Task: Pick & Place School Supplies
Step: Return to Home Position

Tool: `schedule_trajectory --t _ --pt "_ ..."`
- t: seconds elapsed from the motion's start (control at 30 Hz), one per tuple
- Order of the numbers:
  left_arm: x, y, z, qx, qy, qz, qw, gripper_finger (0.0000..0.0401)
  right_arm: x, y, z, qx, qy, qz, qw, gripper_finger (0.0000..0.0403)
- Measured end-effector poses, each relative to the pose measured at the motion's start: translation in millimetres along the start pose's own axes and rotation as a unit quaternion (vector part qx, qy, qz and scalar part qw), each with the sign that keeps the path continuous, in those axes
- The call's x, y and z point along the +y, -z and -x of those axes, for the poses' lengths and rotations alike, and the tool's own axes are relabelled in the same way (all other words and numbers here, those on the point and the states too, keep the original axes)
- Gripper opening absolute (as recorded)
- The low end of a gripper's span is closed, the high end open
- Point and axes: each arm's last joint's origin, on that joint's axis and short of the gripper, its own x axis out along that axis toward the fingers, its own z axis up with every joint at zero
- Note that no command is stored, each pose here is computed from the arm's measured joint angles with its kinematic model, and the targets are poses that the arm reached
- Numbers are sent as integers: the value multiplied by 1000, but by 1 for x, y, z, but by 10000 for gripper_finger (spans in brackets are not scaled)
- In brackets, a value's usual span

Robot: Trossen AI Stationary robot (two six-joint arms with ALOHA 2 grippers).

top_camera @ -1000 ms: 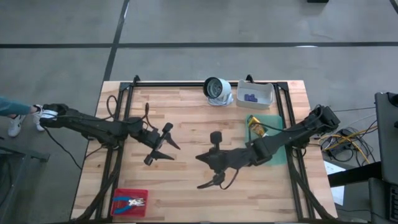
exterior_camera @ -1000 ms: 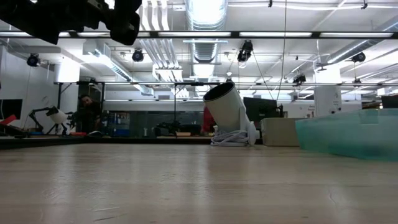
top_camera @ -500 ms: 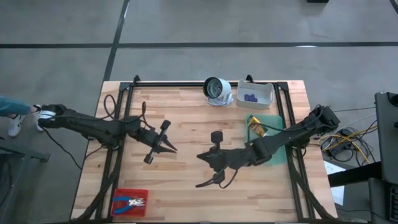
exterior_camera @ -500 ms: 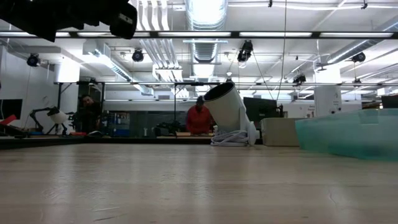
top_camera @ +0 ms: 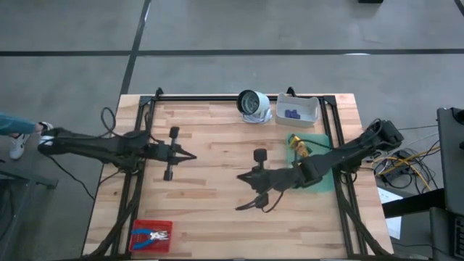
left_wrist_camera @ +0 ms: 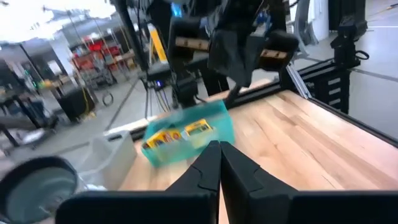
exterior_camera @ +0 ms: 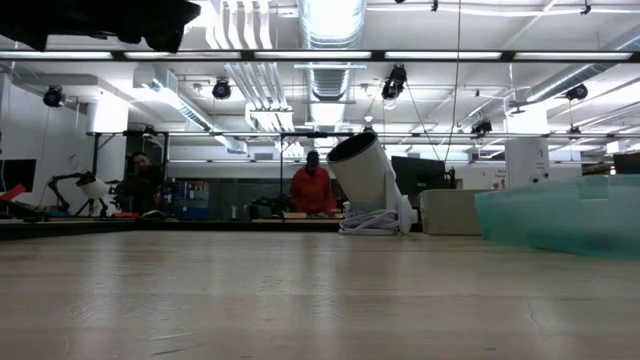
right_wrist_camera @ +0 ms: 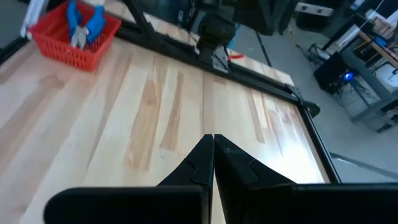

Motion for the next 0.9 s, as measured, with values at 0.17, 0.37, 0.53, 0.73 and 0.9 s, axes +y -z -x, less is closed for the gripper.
schedule_trajectory --t 0.17,0.37,0.53,0.73,0.9 --pt "-3 5 13 -23 6 -25 999 10 -7 13 15 -28 5 -16 999 8" --pt "-9 25 20 -16 8 -28 999 5 -16 41 41 -80 11 -44 996 8" --pt "-13 39 25 -21 4 -43 999 11 -24 69 63 -109 18 -59 992 8" --pt "-14 49 30 -33 -38 -69 996 7 -39 93 92 -152 34 -74 985 8" --pt "-15 57 34 -32 -58 -67 996 7 -48 114 109 -167 46 -88 981 8"
